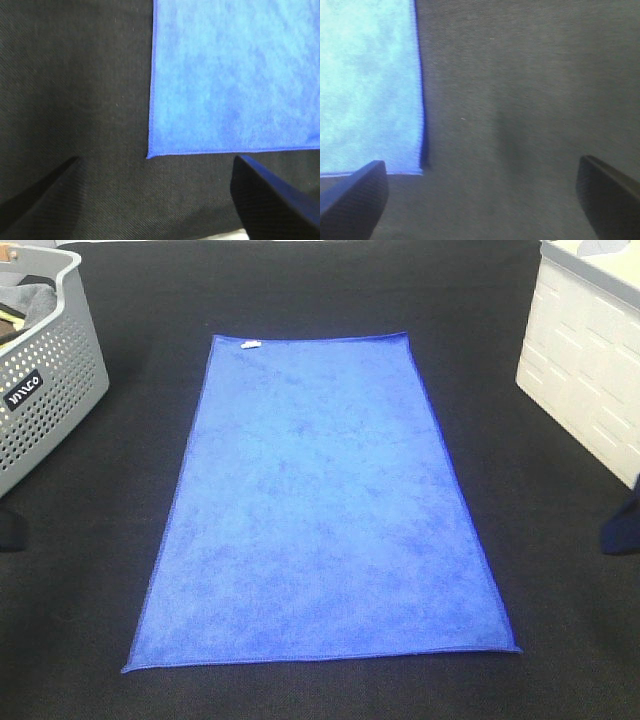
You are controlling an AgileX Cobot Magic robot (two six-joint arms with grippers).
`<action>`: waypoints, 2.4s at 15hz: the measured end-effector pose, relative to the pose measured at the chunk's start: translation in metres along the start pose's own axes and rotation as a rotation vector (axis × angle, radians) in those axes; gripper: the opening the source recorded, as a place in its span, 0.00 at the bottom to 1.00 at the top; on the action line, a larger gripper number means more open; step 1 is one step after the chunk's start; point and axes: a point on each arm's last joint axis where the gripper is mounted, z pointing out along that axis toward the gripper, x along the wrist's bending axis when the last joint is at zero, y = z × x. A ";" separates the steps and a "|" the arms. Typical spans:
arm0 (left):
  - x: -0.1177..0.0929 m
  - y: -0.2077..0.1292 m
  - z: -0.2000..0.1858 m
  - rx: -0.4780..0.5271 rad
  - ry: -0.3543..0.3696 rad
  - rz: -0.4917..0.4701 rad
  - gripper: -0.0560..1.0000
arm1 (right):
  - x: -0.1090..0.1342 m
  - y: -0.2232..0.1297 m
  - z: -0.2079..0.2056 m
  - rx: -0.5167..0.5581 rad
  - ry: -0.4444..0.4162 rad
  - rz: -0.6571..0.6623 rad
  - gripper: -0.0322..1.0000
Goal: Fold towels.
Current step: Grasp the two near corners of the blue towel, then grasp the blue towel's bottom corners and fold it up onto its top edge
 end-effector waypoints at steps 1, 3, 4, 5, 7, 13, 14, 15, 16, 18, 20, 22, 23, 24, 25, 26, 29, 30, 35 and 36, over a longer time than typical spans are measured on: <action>0.001 0.002 0.007 0.025 -0.006 -0.002 0.77 | 0.001 0.001 0.005 0.013 0.016 0.004 0.96; 0.003 0.004 0.018 0.055 -0.017 0.006 0.77 | 0.004 0.002 0.014 0.049 0.057 0.026 0.96; 0.003 0.004 0.018 0.055 -0.017 0.006 0.77 | 0.004 0.002 0.014 0.049 0.057 0.026 0.96; 0.007 0.006 0.027 0.079 -0.016 0.017 0.77 | 0.006 0.003 0.019 0.070 0.083 0.015 0.96; 0.011 0.007 0.042 0.129 -0.016 0.004 0.77 | 0.009 0.004 0.029 0.100 0.129 0.014 0.96; 0.010 0.003 0.098 0.190 -0.013 -0.006 0.77 | 0.011 0.001 0.080 0.260 0.221 0.035 0.96; 0.013 0.002 0.105 0.202 0.006 -0.018 0.77 | 0.010 0.001 0.089 0.269 0.217 0.046 0.96; 0.016 0.001 0.112 0.217 0.021 -0.038 0.77 | 0.008 0.002 0.096 0.267 0.215 0.052 0.96; 0.022 -0.003 0.121 0.251 0.035 -0.063 0.77 | 0.008 0.001 0.105 0.275 0.225 0.044 0.96; 0.024 -0.005 0.127 0.265 0.034 -0.069 0.77 | 0.007 0.000 0.110 0.282 0.234 0.043 0.96; 0.027 -0.008 0.136 0.276 0.019 -0.076 0.77 | 0.008 -0.002 0.122 0.295 0.260 0.048 0.95; 0.026 -0.007 0.142 0.260 -0.015 -0.077 0.77 | 0.007 -0.006 0.136 0.324 0.286 0.057 0.91; 0.026 -0.007 0.145 0.258 -0.031 -0.076 0.77 | 0.008 -0.007 0.141 0.335 0.306 0.063 0.89; 0.025 -0.006 0.148 0.259 -0.050 -0.092 0.77 | 0.009 -0.008 0.144 0.347 0.332 0.074 0.86; 0.024 -0.006 0.150 0.265 -0.068 -0.097 0.76 | 0.010 -0.009 0.148 0.358 0.357 0.079 0.82; 0.023 -0.006 0.153 0.270 -0.090 -0.097 0.75 | 0.012 -0.011 0.151 0.368 0.379 0.090 0.78; 0.018 -0.001 0.166 0.291 -0.137 -0.091 0.65 | 0.028 -0.018 0.158 0.378 0.396 0.054 0.65; 0.014 0.000 0.170 0.299 -0.144 -0.073 0.61 | 0.029 -0.017 0.159 0.371 0.388 0.068 0.61; 0.003 -0.005 0.182 0.324 -0.129 -0.039 0.31 | 0.025 -0.018 0.163 0.360 0.337 0.109 0.30; 0.004 -0.004 0.182 0.320 -0.115 -0.047 0.12 | 0.024 -0.017 0.164 0.357 0.323 0.115 0.15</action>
